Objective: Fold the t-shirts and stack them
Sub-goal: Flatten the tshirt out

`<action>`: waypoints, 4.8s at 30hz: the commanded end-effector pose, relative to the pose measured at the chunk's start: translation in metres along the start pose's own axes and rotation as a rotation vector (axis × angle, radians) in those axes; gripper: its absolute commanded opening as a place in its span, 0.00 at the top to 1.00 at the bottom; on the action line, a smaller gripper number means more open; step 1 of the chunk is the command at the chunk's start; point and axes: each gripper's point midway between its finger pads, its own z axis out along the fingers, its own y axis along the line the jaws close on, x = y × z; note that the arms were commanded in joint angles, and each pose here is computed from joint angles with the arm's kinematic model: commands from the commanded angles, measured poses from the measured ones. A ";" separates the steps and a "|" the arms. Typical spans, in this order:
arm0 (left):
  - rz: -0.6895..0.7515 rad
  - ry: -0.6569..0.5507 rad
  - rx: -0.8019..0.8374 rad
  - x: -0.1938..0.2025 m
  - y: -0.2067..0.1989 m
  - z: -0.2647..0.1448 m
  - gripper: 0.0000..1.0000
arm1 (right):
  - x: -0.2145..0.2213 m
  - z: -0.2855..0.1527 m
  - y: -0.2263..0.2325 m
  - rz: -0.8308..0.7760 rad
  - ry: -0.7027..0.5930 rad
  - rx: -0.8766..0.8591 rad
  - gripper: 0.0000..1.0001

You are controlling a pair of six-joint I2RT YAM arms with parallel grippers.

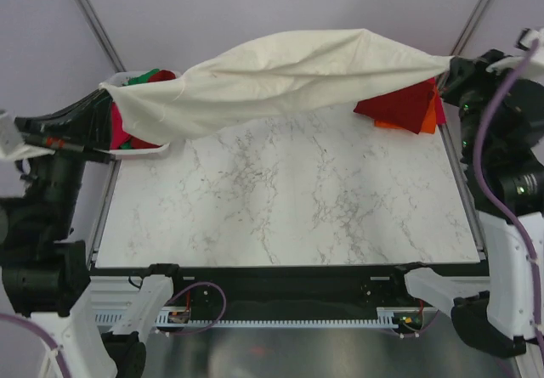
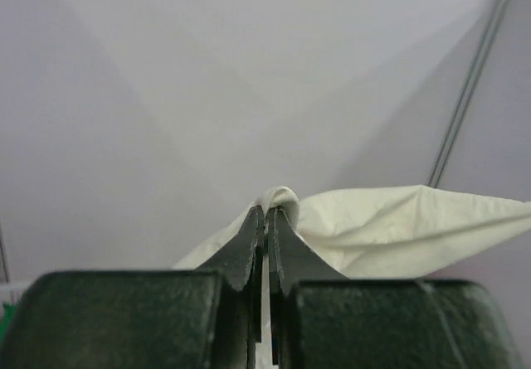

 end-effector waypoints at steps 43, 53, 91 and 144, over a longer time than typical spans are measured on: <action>-0.232 0.450 -0.057 0.278 0.038 -0.105 0.98 | 0.506 -0.128 0.087 -0.403 1.329 -0.368 0.08; -0.233 0.456 -0.058 0.279 0.038 -0.104 0.98 | 0.536 -0.163 0.073 -0.406 1.463 -0.423 0.65; -0.299 0.733 -0.256 0.337 0.070 -0.102 0.98 | 0.388 -0.063 0.004 -0.167 0.902 -0.002 0.02; -0.243 0.676 -0.320 0.329 0.083 -0.110 0.98 | 0.401 -0.101 -0.139 0.127 0.863 0.490 0.08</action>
